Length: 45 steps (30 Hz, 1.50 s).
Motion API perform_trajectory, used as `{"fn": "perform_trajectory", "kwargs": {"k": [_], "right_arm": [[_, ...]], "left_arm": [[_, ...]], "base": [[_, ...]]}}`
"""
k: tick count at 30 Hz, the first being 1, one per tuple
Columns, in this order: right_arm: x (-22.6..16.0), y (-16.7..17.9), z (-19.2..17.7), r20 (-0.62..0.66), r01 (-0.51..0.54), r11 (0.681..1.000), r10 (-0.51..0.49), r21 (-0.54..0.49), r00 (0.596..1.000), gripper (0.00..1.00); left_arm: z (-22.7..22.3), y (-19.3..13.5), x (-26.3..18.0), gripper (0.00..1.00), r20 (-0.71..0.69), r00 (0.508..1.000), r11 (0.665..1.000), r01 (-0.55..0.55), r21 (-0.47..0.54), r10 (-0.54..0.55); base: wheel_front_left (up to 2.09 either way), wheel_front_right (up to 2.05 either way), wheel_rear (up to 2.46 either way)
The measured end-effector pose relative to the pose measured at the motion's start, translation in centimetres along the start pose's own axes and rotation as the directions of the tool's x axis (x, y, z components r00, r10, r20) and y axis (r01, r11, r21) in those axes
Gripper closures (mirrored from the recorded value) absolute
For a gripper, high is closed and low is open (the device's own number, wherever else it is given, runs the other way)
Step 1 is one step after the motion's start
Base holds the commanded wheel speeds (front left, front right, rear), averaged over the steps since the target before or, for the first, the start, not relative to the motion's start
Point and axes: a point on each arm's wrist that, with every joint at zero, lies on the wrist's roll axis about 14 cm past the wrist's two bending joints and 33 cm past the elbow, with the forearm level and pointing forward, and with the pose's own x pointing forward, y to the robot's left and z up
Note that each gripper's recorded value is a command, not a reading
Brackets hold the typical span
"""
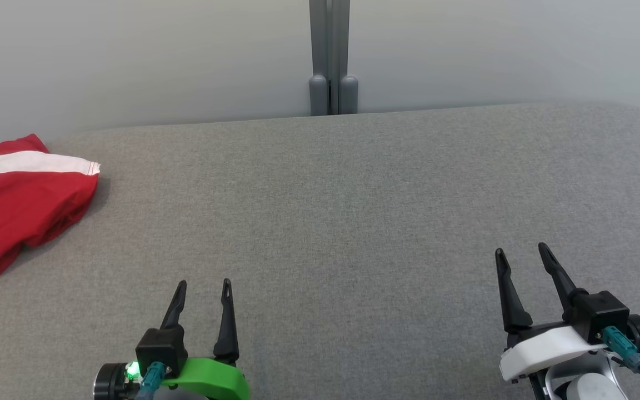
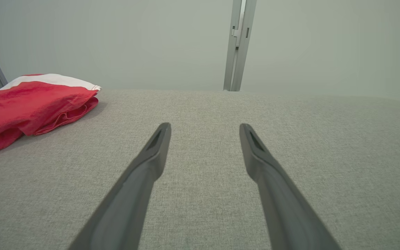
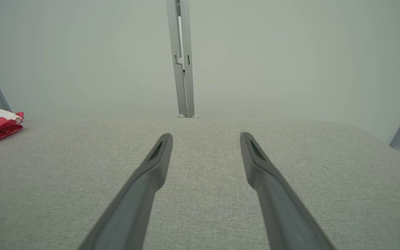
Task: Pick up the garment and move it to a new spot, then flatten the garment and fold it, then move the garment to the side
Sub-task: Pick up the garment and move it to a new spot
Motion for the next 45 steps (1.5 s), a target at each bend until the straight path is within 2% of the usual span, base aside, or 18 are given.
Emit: {"fn": "perform_trajectory", "kwargs": {"k": [11, 21, 27, 35, 40, 45], "right_arm": [[0.7, 1.4, -0.1, 0.0, -0.041, 0.999, 0.041, 0.02, 0.999, 0.0], [2.9, 5.7, -0.3, 0.003, -0.171, 0.985, 0.171, 0.038, 0.985, 0.0], [4.4, 9.8, -0.7, 0.001, -0.286, 0.957, 0.287, 0.047, 0.958, 0.0], [5.6, 15.2, -1.3, -0.004, -0.426, 0.902, 0.427, 0.066, 0.904, 0.0], [5.8, 17.6, -1.5, -0.005, -0.482, 0.873, 0.484, 0.077, 0.875, 0.0], [5.8, 17.9, -1.7, -0.008, -0.491, 0.867, 0.493, 0.081, 0.87, 0.0]], "left_arm": [[0.0, 1.0, -0.5, 0.0, 0.001, 0.999, 0.999, -0.034, -0.008, 0.034], [1.2, 5.1, -2.6, 0.0, 0.04, 0.984, 0.985, -0.171, -0.014, 0.172], [1.9, 8.8, -5.1, 0.0, 0.063, 0.952, 0.954, -0.3, -0.016, 0.301], [2.3, 12.7, -8.9, 0.0, 0.078, 0.892, 0.895, -0.446, -0.022, 0.446], [2.5, 14.0, -10.4, 0.0, 0.085, 0.861, 0.865, -0.501, -0.024, 0.501], [2.4, 14.2, -10.7, 0.0, 0.081, 0.858, 0.861, -0.508, -0.024, 0.508]], "base": [[0.0, 0.0, 0.0], [0.0, 0.0, 0.0], [0.0, 0.0, 0.0], [0.0, 0.0, 0.0], [0.0, 0.0, 0.0], [0.0, 0.0, 0.0]]}}
